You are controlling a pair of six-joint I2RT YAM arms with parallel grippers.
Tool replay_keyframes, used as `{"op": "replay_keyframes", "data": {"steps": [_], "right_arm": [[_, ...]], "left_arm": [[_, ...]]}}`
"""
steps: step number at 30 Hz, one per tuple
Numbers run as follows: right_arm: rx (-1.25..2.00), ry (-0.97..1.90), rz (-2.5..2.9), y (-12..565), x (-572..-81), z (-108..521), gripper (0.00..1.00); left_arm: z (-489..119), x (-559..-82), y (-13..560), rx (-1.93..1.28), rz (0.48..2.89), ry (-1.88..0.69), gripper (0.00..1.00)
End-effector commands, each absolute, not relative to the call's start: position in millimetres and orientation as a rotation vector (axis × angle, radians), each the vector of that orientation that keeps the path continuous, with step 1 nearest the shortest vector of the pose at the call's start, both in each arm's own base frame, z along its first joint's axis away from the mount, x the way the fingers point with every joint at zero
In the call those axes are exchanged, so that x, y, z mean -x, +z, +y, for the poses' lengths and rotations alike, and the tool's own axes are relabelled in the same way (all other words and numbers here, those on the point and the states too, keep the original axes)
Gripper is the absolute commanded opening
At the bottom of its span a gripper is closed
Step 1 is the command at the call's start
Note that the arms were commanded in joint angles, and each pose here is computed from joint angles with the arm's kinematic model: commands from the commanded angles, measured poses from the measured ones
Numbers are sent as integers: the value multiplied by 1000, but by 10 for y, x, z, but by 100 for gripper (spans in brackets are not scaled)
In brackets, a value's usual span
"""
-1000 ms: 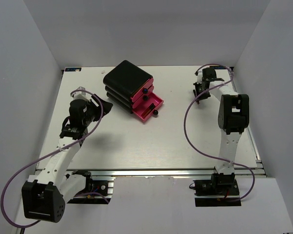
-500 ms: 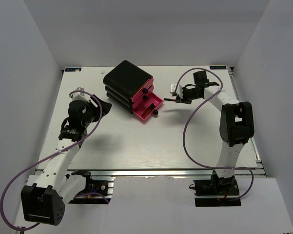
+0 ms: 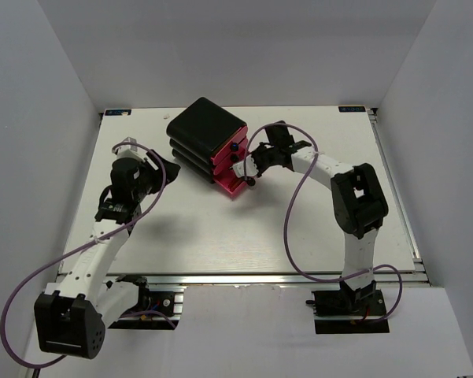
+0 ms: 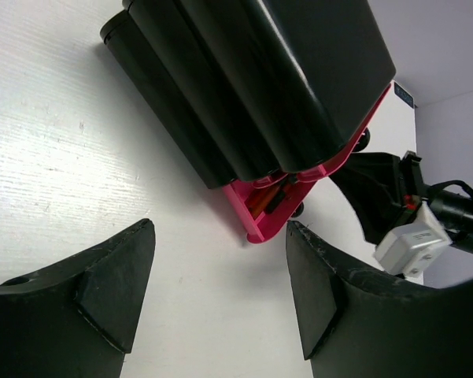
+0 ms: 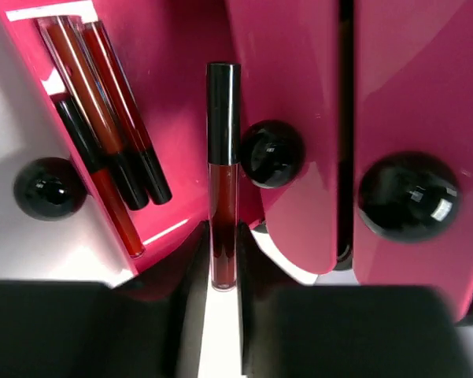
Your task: Organize the makeup
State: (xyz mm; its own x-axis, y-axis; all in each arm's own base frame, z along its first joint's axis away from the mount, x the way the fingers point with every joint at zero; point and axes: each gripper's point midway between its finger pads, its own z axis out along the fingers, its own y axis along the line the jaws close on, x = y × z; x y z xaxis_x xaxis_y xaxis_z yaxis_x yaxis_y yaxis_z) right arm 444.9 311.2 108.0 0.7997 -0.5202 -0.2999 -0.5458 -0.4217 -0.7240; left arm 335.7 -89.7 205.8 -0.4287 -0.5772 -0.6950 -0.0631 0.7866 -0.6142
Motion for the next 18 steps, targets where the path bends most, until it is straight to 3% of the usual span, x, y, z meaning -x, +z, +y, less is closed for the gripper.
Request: {"op": "replay_keyframes", "data": {"steps": [1,2,5,10,11,13,14,15,16,18], "right_arm": [[2109,-98,726,1146,-4664,3143,24],[2112,-96,732,1115,-4663,3143,44],[2097,-77,784,1076,-4672,3132,61],[2002,-28,888,1253,-4629,3070,64],[1927,32,974,1326,-4602,3062,62],[1753,44,1043,1654,-4655,2985,44],[1601,137,1184,1729,-4650,2951,1],[1448,136,1199,2038,-4748,2856,0],[1356,201,1301,1957,-4719,2758,0],[1038,370,1595,1888,-4751,2556,0]], "left_arm": [[-865,-3444,2344,436,1884,-614,77],[-864,-3467,2335,433,1889,-610,77],[-884,-3562,2496,395,1860,-611,77],[-911,-3932,2690,285,1876,-564,75],[-891,-4056,2955,262,1836,-560,72],[-911,-4293,2888,209,1888,-556,46],[-868,-4433,3165,189,1838,-556,35],[-883,-4527,3206,151,1840,-559,19],[-866,-4713,3014,154,1894,-549,12],[-796,-4962,3236,122,1865,-520,7]]}}
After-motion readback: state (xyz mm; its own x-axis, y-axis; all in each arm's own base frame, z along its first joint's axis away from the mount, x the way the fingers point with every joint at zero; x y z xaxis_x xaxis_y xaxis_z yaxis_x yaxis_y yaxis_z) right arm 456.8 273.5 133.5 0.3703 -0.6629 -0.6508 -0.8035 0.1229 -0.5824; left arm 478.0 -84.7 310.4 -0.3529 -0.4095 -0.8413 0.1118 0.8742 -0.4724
